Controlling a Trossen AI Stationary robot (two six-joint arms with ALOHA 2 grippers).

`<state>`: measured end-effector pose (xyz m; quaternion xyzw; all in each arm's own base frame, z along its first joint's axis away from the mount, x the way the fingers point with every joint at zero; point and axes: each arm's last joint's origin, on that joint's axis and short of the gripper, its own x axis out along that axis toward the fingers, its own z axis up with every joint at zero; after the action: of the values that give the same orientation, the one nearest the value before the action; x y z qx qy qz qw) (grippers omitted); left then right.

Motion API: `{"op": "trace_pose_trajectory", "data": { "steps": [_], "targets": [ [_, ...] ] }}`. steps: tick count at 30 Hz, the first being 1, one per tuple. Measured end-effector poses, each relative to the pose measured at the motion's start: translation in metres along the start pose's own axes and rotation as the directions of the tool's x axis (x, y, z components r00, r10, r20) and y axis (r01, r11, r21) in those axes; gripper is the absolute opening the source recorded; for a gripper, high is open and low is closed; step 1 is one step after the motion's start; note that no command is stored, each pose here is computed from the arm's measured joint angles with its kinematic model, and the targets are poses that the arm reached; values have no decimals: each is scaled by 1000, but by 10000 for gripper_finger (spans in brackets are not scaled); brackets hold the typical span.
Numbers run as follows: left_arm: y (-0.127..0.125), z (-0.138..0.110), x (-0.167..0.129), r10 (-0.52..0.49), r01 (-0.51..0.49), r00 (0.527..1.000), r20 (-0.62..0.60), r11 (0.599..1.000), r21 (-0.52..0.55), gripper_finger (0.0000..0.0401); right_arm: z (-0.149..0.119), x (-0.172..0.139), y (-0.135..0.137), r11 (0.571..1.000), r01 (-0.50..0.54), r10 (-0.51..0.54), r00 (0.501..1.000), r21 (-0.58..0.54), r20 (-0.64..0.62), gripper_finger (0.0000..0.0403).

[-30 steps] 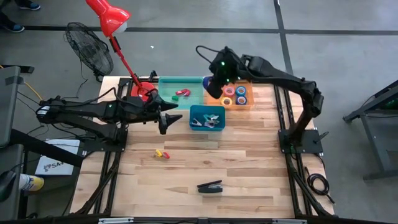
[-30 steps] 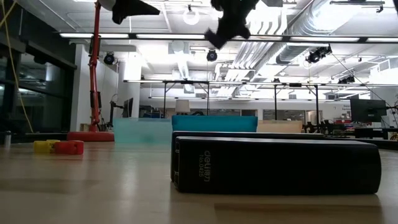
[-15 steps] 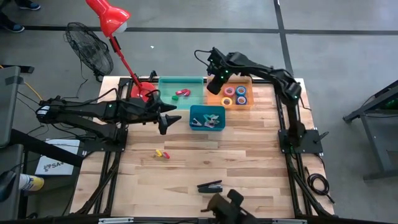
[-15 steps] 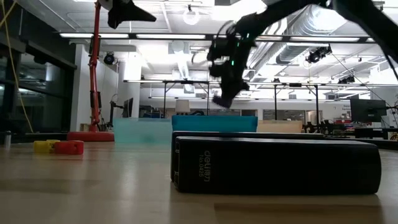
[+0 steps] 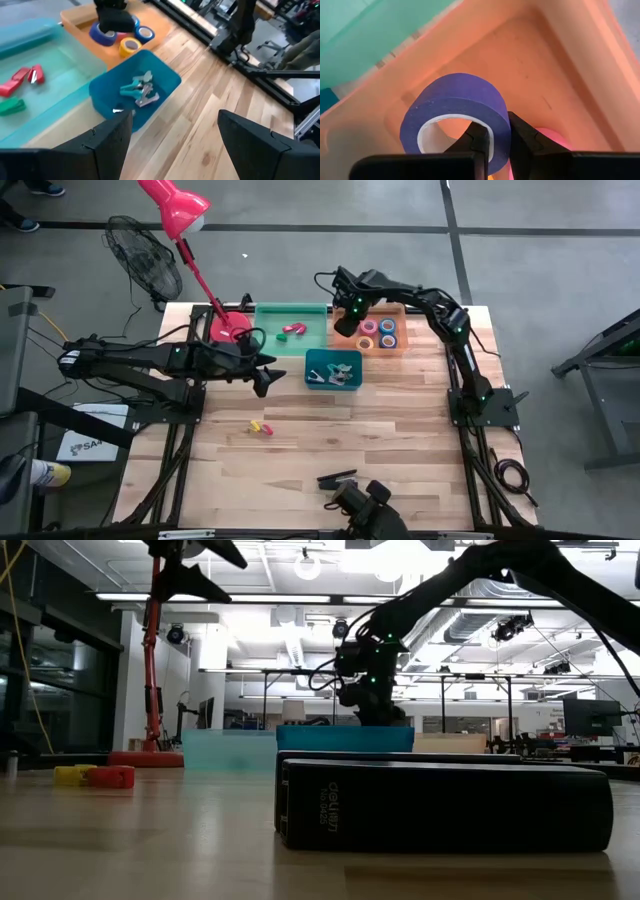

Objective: Pick and place Stapler, Stapler remover, tape
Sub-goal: Put the blue tape in the orange bin, then put the black stapler into the green bin

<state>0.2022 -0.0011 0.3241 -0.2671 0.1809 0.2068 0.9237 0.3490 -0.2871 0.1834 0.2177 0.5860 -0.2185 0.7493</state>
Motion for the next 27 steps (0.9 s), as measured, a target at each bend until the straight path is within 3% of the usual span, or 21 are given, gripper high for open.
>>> {"op": "trace_pose_trajectory", "data": {
  "steps": [8,21,27],
  "targets": [
    [6,-8,1,65,-66,995,-82,998,-6,289,-3,5,-1,1000,6,-5,999,29,-37,45],
    [10,-17,4,98,-100,978,-182,995,-2,289,-8,1,2,999,24,-20,996,46,-92,144],
    [11,-21,4,92,-93,967,-237,996,7,289,-15,-21,5,999,24,-18,993,49,-114,168]
  ]
}}
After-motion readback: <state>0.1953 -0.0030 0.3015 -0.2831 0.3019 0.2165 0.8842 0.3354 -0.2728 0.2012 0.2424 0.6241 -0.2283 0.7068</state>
